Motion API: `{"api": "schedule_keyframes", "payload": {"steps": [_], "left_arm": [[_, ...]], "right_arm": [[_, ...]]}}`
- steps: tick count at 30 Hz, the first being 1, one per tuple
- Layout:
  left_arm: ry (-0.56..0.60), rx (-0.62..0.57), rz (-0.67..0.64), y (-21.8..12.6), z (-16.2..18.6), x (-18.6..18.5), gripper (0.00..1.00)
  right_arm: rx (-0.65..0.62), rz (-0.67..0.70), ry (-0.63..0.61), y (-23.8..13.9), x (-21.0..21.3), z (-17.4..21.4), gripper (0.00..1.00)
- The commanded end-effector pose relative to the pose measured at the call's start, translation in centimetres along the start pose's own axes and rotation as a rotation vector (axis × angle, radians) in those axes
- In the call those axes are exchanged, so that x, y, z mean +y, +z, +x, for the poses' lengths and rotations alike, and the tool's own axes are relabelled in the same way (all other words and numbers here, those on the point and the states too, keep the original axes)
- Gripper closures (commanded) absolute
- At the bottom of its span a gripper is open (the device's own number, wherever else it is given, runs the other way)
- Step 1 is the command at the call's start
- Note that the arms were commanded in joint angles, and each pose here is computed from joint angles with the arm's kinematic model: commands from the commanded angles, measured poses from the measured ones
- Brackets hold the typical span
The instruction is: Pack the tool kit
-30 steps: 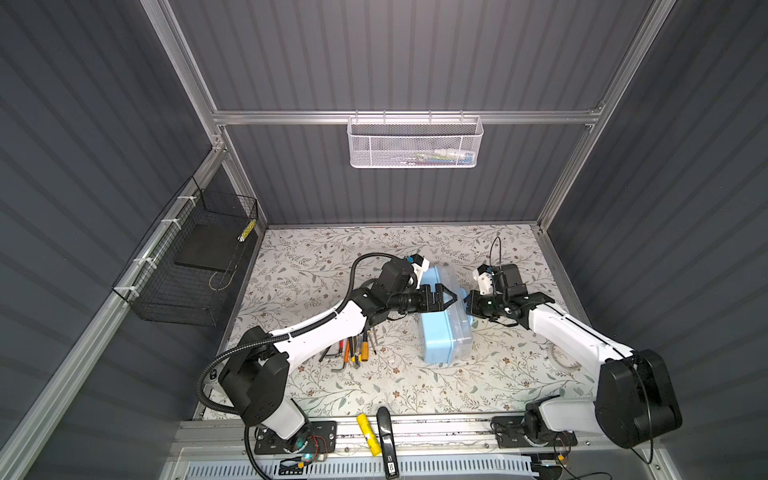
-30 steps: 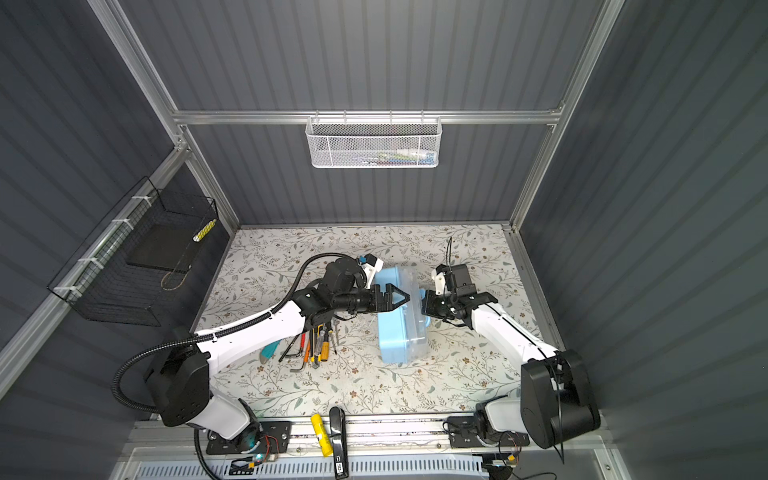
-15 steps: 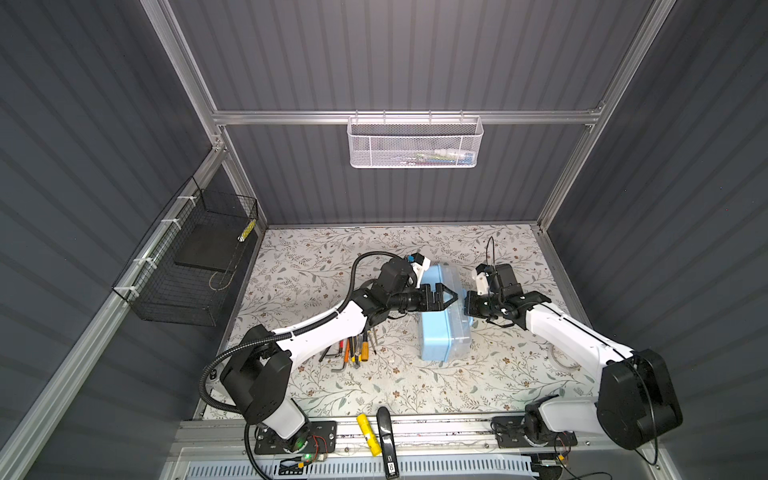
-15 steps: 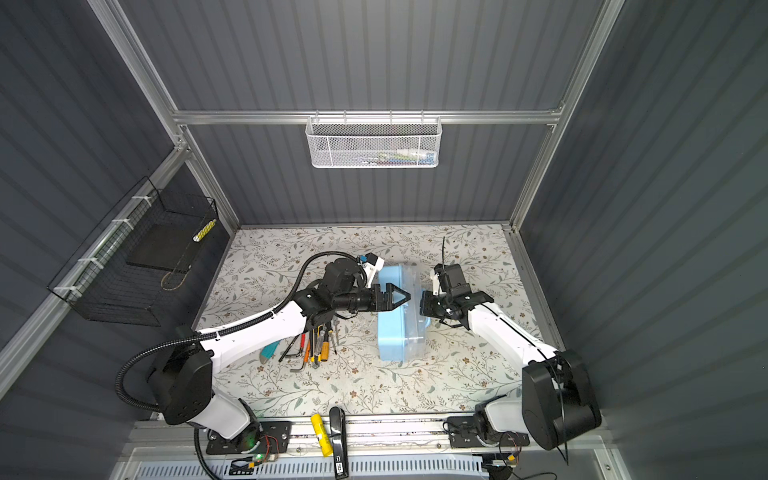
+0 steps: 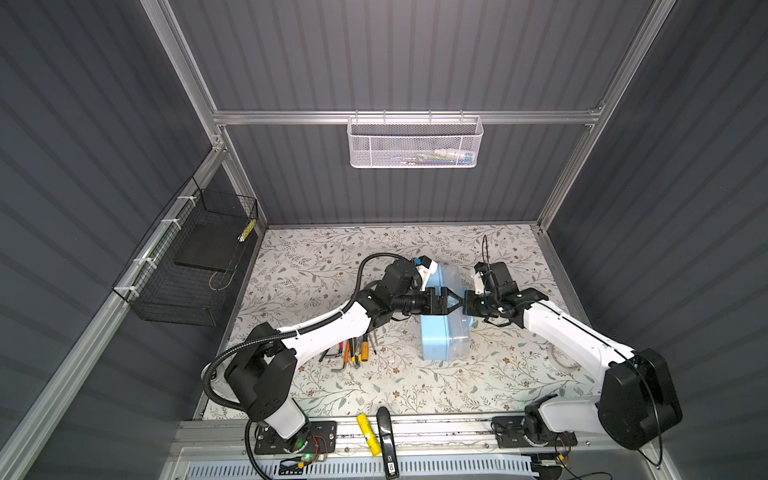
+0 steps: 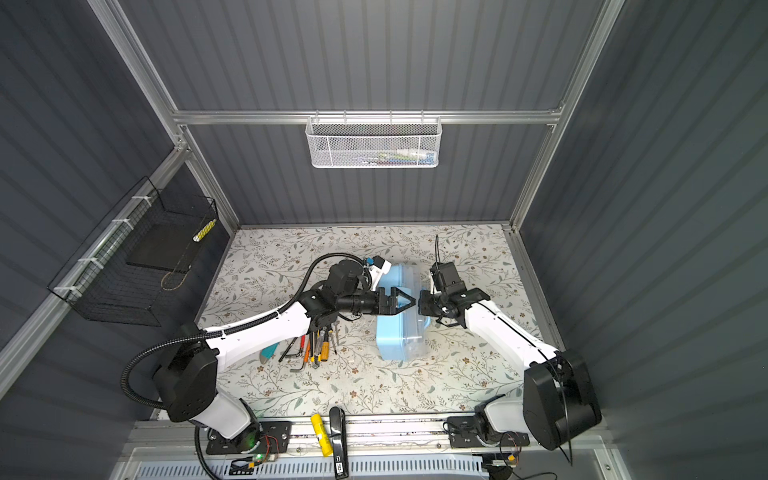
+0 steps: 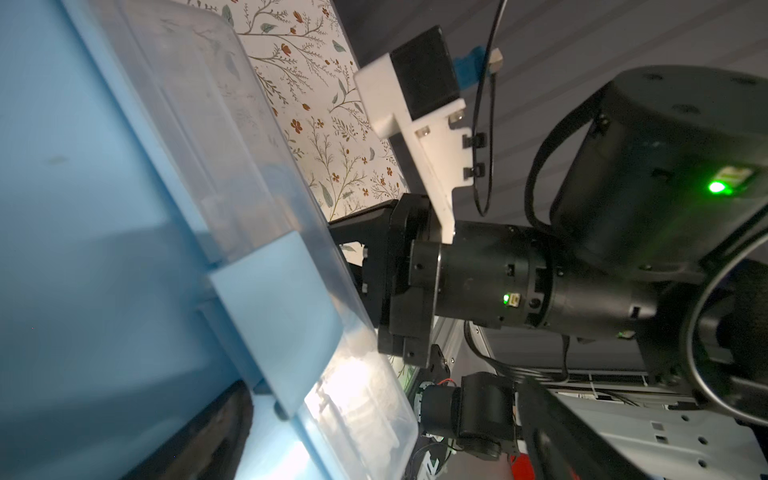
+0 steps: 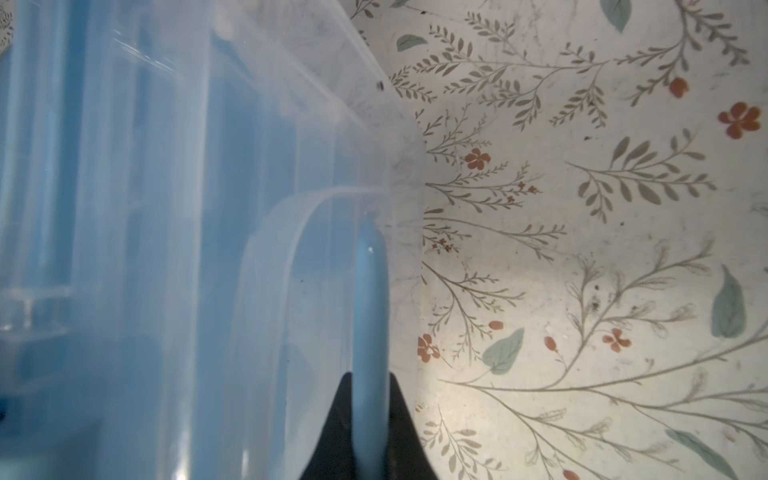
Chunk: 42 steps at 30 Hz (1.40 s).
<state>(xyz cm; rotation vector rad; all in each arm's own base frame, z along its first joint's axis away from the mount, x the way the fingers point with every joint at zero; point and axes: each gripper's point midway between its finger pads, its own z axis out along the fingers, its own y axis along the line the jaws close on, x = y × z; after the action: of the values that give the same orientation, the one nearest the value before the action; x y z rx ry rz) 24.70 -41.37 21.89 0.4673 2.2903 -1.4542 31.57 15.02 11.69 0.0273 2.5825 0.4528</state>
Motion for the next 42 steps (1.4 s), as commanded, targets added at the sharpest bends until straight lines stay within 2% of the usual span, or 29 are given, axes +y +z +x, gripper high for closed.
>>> {"api": "schedule_keyframes", "payload": {"steps": [1,4,9,11,17,24,37,42], "left_arm": [[0.056,0.075,0.19,0.2,1.7,-4.7,0.01],[0.078,0.09,0.081,-0.1,2.0,-3.1,0.01],[0.156,0.07,-0.277,-2.8,1.4,2.1,0.0],[0.163,0.034,-0.347,-4.4,0.6,3.2,0.0],[0.163,-0.061,-0.4,-7.9,-1.2,4.3,0.01],[0.133,-0.123,-0.422,-10.1,-1.5,5.8,0.01],[0.1,-0.148,-0.481,-11.9,0.7,8.2,0.0],[0.087,-0.18,-0.522,-13.4,1.4,8.9,0.01]], "right_arm": [[-0.022,-0.016,-0.078,0.2,1.2,-0.5,1.0],[-0.043,-0.001,-0.072,-0.1,1.0,-0.9,1.0],[-0.072,-0.019,-0.054,-1.1,1.4,-1.6,1.0],[-0.073,-0.015,-0.046,-1.7,1.5,-1.8,1.0],[-0.109,-0.034,-0.022,-3.7,2.3,-3.1,1.0],[-0.133,-0.063,0.013,-4.8,3.8,-3.9,1.0],[-0.048,-0.064,-0.014,-1.6,8.6,-3.4,1.0],[-0.035,-0.027,-0.067,-1.0,9.8,-3.8,1.0]]}}
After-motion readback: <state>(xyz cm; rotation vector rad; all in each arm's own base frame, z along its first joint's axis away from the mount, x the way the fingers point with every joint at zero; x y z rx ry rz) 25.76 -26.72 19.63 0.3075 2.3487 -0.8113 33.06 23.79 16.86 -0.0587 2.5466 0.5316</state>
